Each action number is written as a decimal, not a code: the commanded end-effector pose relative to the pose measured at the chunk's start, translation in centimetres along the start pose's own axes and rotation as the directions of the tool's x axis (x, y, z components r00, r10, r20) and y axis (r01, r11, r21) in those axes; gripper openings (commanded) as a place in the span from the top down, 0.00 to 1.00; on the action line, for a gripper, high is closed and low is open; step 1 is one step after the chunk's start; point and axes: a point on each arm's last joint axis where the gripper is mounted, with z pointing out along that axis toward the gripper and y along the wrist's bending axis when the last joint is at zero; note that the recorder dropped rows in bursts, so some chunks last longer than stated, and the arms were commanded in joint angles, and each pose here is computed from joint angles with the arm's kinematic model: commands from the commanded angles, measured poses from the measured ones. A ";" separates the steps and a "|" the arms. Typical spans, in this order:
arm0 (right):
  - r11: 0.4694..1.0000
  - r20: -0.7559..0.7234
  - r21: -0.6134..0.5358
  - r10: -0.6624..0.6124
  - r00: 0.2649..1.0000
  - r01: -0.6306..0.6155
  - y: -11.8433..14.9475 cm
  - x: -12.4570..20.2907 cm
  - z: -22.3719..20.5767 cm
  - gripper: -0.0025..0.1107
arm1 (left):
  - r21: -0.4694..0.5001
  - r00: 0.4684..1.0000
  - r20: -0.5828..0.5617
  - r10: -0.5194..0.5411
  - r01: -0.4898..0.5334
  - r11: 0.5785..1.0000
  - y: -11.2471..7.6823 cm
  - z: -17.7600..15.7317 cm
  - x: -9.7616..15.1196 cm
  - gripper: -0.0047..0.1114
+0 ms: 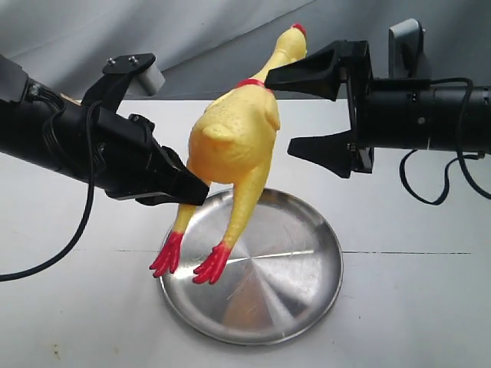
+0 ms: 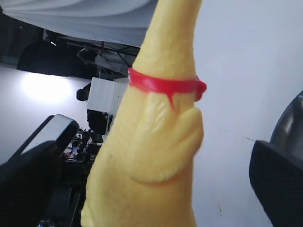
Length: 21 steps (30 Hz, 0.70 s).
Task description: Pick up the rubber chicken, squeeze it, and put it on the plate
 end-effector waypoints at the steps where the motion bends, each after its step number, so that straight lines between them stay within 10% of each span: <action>1: 1.000 -0.037 -0.020 -0.010 0.999 0.009 0.5 -0.6 1.2 0.05 | 0.028 1.000 0.022 0.021 -0.022 0.999 -0.5 -0.3 -0.4 0.96; 16: 0.993 -0.186 -0.108 0.026 0.982 -0.047 -0.1 -0.4 4.7 0.05 | 0.040 0.999 0.005 0.045 -0.045 0.998 -0.6 -0.3 -0.2 0.96; 21: 0.994 -0.173 -0.094 0.031 0.984 -0.048 -0.3 -0.6 4.5 0.24 | 0.038 0.999 0.006 0.045 -0.045 0.998 -0.6 -0.3 -0.3 0.96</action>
